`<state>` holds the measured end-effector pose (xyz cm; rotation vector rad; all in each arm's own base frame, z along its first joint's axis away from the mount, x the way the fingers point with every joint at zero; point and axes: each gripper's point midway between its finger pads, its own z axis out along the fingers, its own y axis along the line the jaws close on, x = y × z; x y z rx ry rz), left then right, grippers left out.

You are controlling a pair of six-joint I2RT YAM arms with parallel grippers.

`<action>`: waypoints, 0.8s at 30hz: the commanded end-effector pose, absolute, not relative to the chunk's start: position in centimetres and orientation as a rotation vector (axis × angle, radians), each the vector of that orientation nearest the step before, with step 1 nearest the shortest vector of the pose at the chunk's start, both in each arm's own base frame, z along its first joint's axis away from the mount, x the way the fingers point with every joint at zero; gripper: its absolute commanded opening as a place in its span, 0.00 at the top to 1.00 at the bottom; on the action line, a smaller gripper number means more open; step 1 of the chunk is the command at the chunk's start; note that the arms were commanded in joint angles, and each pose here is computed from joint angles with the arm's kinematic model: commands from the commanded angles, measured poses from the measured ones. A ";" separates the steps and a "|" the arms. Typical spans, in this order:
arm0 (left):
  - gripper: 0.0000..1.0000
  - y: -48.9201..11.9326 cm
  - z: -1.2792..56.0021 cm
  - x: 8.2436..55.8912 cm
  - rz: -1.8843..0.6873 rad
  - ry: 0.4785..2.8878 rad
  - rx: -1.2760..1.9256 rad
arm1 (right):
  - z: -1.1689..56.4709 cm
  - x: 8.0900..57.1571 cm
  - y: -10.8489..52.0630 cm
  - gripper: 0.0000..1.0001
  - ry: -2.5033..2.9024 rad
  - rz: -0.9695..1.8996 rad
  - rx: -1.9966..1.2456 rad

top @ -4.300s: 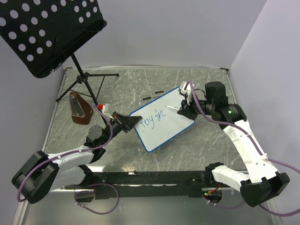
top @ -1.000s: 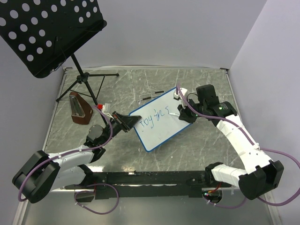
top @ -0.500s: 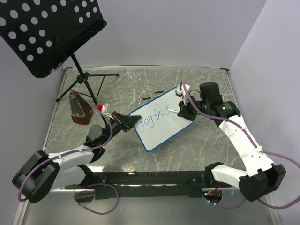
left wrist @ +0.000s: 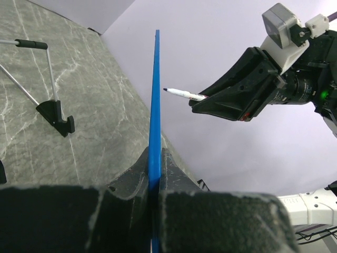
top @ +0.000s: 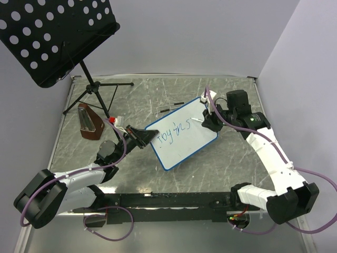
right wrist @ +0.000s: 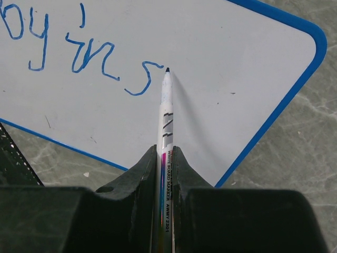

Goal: Write a sentence on the whiteboard

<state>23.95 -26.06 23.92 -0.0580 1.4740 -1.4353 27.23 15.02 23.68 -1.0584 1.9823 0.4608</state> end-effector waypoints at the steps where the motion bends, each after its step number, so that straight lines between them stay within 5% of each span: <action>1: 0.99 -25.1 30.0 22.6 -1.533 1.234 -0.036 | 24.9 28.3 15.2 1.00 1.949 0.445 -1.043; 24: 0.99 -25.2 30.0 22.7 -1.537 1.237 -0.035 | 21.9 25.5 14.3 1.00 2.027 0.463 -1.113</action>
